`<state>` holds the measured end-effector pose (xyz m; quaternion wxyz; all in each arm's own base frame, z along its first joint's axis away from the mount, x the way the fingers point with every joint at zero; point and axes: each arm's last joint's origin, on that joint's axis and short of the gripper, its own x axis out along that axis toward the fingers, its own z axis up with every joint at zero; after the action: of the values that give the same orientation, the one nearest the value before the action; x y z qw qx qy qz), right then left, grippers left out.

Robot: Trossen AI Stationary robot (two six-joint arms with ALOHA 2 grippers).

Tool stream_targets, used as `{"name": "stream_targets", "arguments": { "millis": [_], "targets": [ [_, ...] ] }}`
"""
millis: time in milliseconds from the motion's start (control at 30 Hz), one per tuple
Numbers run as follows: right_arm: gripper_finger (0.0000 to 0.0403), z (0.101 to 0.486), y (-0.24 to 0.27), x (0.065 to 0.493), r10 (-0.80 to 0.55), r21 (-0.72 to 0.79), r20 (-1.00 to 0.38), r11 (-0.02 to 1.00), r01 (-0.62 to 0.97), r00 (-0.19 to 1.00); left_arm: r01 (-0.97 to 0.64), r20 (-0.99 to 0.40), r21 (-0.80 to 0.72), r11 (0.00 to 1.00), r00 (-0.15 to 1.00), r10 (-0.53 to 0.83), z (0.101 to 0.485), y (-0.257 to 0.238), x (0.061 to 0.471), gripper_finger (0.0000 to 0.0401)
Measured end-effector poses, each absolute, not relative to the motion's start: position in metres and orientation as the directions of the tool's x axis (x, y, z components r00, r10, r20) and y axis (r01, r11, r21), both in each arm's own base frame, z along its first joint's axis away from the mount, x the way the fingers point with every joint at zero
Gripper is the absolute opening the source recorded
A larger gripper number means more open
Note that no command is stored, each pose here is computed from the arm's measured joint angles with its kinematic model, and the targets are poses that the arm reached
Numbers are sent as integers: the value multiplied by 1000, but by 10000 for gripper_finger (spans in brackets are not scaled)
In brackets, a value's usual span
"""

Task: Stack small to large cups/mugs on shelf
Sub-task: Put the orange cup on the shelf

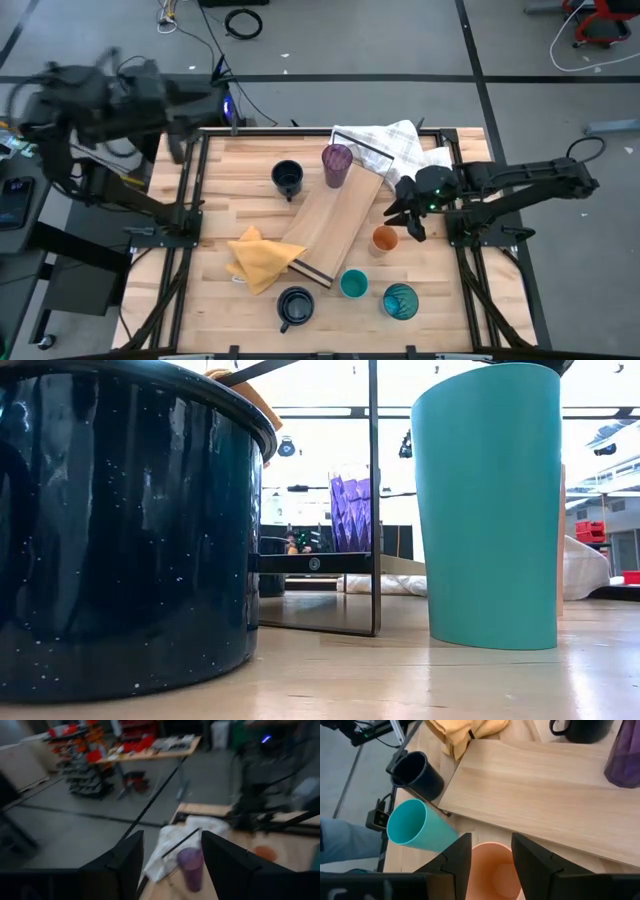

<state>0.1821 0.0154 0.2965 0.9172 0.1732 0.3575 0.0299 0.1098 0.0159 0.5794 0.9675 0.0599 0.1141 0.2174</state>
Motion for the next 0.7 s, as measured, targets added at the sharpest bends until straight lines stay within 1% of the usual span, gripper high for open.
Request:
{"name": "stream_targets", "arguments": {
  "millis": [233,300,367,433,533,633,700],
  "targets": [
    [146,302,12,177,167,342,-618,937,72,768,-330,-70,67,942,940,334,576,9,61,191],
    [147,302,12,177,167,342,-617,937,71,769,-251,29,63,966,968,249,573,6,57,190],
    [148,302,12,177,167,339,-617,938,68,769,-157,159,89,984,977,141,567,2,61,190],
    [148,302,12,177,165,339,-616,938,70,770,-89,245,114,989,968,59,551,-1,74,189],
    [148,302,9,177,152,342,-615,936,88,774,-63,307,105,992,951,28,515,-3,98,189],
    [148,302,6,178,145,346,-614,933,99,776,-64,293,46,997,955,48,475,-3,117,189],
    [148,302,4,178,149,353,-611,931,98,778,-109,230,-19,994,967,110,450,-1,123,189]
  ]
}}
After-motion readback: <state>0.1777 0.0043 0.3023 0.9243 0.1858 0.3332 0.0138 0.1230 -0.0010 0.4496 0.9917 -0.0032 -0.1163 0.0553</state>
